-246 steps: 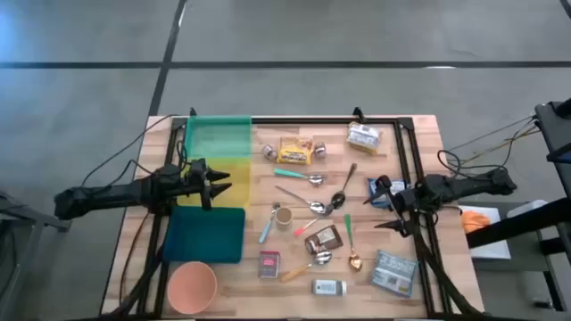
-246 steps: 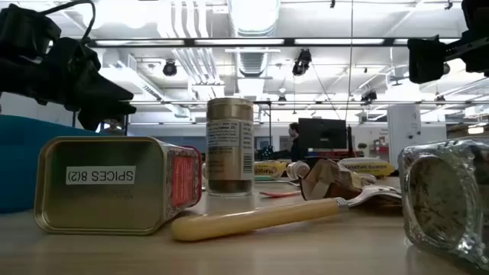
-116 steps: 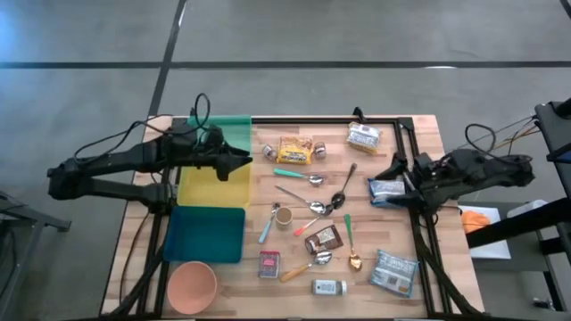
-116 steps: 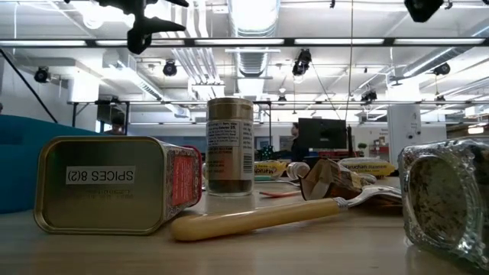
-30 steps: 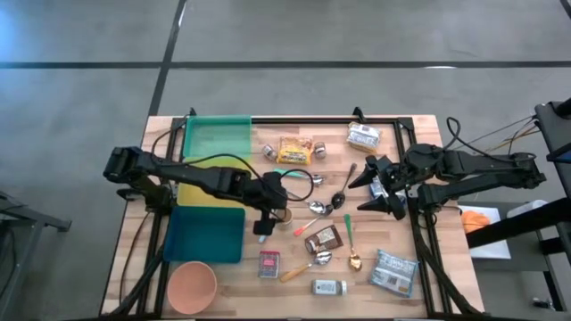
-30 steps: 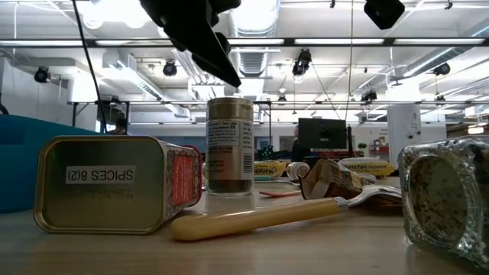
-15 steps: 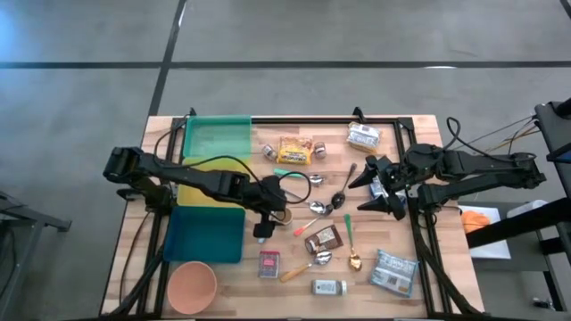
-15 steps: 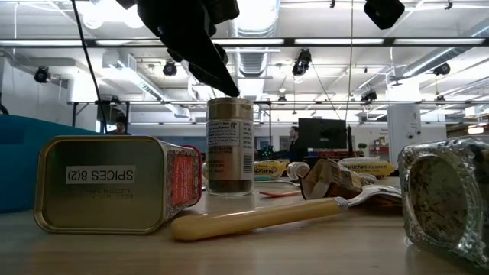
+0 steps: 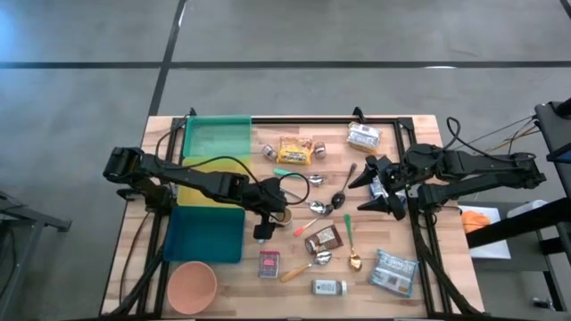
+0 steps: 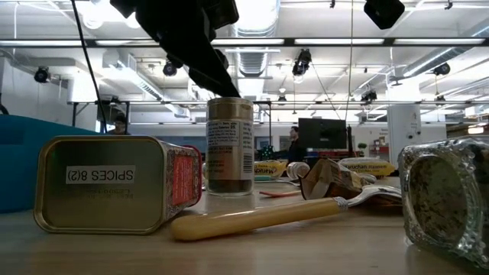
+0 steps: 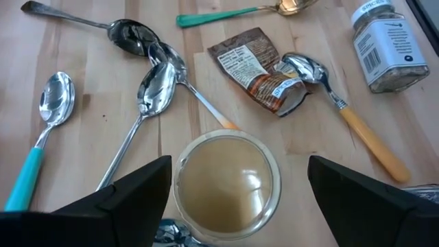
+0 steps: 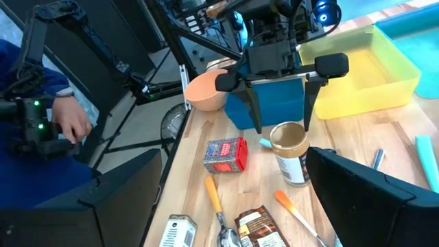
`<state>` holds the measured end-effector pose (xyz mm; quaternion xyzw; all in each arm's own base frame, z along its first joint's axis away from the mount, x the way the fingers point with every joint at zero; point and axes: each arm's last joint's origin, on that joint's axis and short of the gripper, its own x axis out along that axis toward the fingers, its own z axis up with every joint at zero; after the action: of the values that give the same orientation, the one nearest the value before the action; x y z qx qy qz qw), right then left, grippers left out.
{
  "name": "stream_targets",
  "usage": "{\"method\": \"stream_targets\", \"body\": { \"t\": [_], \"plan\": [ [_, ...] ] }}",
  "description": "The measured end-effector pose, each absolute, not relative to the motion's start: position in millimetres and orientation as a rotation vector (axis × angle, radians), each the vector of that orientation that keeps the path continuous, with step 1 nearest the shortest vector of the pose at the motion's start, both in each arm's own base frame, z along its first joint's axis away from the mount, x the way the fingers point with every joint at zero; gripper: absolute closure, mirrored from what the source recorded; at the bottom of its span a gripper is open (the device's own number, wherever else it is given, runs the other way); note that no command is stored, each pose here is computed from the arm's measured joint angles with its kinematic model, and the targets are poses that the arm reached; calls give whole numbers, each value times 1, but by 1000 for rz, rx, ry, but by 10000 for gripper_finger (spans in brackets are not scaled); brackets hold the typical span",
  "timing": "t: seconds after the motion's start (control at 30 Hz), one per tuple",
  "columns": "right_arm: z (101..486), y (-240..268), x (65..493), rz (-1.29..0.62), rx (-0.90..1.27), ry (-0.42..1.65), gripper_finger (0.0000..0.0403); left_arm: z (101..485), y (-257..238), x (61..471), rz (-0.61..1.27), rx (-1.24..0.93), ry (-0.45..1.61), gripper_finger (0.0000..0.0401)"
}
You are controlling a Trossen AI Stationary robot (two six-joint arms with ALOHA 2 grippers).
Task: Pick & Place Food Item
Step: Put the gold seasoning bottle into the yellow bin
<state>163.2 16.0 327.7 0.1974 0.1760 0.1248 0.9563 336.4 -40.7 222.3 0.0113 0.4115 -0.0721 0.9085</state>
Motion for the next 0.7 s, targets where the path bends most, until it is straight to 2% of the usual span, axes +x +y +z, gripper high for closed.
{"method": "stream_targets", "body": {
  "t": [0.3,0.7],
  "plan": [
    [328,16,163,254,407,359,44,221,-41,337,-151,28,849,53],
    [328,16,163,261,413,361,44,191,-42,348,-106,-35,938,53]
  ]
}}
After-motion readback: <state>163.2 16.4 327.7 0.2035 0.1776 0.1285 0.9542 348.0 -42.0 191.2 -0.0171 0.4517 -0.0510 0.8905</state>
